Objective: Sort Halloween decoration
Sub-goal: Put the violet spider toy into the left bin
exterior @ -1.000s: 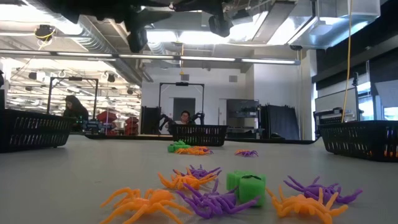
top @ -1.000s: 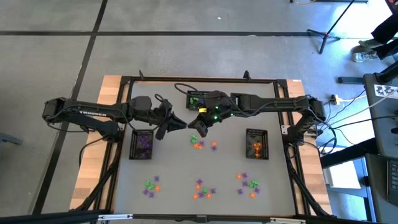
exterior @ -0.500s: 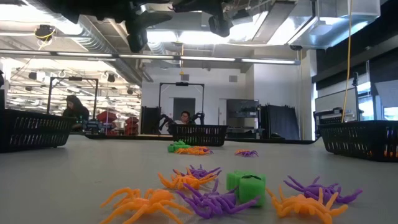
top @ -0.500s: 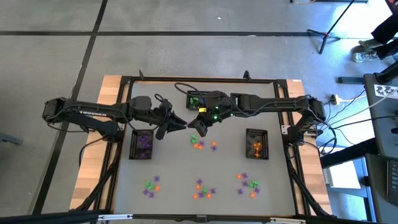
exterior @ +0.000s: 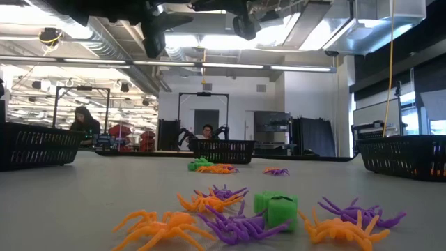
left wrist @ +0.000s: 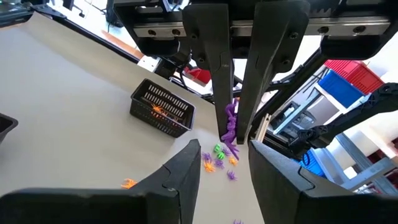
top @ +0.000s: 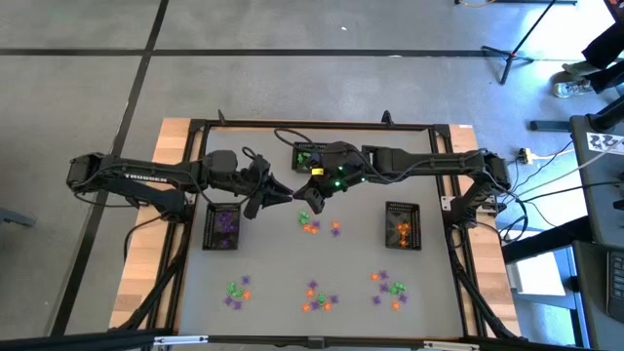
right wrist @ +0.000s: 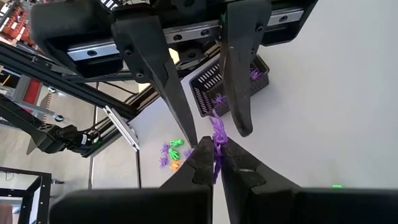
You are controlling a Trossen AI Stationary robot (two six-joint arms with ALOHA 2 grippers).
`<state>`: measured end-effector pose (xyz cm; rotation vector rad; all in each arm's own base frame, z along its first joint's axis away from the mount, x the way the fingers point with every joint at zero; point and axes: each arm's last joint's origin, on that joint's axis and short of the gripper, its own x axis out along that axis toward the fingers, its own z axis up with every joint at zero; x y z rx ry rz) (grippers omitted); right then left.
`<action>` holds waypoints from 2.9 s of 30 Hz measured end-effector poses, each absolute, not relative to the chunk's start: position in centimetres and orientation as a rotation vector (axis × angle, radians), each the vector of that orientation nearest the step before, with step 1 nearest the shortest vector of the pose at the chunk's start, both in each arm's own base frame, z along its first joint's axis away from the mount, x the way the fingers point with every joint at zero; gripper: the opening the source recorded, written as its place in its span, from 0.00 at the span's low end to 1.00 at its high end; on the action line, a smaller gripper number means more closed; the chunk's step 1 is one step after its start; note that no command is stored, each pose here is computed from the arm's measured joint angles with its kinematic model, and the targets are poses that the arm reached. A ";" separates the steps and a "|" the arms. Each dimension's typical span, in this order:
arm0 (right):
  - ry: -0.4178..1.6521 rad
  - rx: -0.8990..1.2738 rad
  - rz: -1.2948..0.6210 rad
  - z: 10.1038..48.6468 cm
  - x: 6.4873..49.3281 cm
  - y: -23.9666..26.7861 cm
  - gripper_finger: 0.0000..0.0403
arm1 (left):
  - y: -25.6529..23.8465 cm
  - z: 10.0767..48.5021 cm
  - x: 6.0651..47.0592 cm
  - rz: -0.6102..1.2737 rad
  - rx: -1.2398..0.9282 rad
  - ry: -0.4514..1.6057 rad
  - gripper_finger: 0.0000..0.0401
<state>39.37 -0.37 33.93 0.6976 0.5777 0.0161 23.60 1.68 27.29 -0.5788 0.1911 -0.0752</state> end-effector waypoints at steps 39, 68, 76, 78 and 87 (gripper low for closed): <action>0.585 0.656 0.041 33.9 39.3 -0.4 0.03 | 1.7 27.4 23.6 -0.075 -0.566 0.174 0.01; 0.595 0.756 -0.034 33.7 39.2 -0.8 0.55 | 1.0 24.1 21.0 -0.120 -0.663 0.644 0.00; 0.588 0.749 -0.053 33.7 39.2 -1.0 0.52 | 0.9 23.4 15.7 0.176 -0.729 0.919 0.00; 0.590 0.743 -0.051 33.7 39.2 -1.0 0.52 | 0.9 23.4 14.5 0.246 -0.771 0.958 0.00; 0.605 0.666 0.018 33.7 39.1 -1.8 0.52 | 0.6 22.4 11.2 0.507 -0.934 1.194 0.00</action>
